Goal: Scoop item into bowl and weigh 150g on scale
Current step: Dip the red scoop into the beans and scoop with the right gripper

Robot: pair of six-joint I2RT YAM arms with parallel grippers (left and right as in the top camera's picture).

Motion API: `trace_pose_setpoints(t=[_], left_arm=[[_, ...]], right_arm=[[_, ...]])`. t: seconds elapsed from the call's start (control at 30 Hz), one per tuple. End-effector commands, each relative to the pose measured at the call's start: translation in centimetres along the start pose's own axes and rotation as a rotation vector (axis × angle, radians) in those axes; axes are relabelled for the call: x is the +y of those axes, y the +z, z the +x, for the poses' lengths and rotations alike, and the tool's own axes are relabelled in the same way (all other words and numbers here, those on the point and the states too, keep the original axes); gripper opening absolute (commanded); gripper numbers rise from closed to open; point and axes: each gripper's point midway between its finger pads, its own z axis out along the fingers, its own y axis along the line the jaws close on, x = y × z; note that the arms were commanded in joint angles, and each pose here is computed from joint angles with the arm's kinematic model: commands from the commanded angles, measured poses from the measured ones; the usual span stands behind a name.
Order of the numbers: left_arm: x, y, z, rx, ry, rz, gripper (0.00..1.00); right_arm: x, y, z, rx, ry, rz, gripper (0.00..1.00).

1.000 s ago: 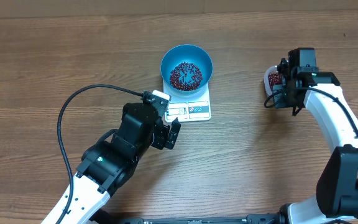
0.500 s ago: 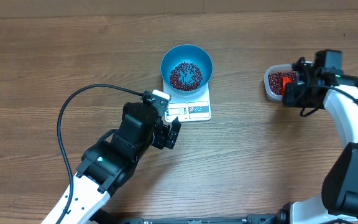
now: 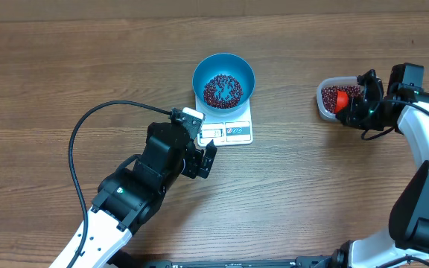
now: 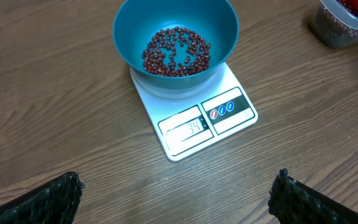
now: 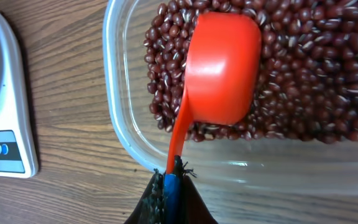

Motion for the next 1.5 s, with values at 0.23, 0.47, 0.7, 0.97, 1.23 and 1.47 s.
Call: trace_pose_setpoints(t=[0.23,0.47,0.7,0.97,1.23,1.47], left_arm=[[0.2,-0.4,-0.3,-0.02,0.013,-0.009,1.0],[0.2,-0.4,-0.3,-0.02,0.013,-0.009,1.0],[0.2,-0.4,-0.3,-0.02,0.013,-0.009,0.99],[0.1,-0.4,-0.3,-0.02,0.013,-0.007,1.0],[0.1,-0.4,-0.3,-0.02,0.013,-0.006,1.0],[0.1,-0.4,-0.3,-0.02,0.013,-0.006,1.0]], right_arm=[[0.2,0.4,-1.0,-0.026,0.018,-0.069,0.04],[-0.3,-0.8,-1.9,-0.086,0.064,-0.165,0.04],[-1.4,-0.1,-1.5,-0.073,0.137,-0.204,0.04],[-2.0,0.8,-1.1,-0.052,0.173,-0.225,0.04],[-3.8,0.8,-1.8,-0.085,0.291,-0.197,0.04],[-4.6,2.5,-0.9,-0.041,0.327,-0.194,0.04]])
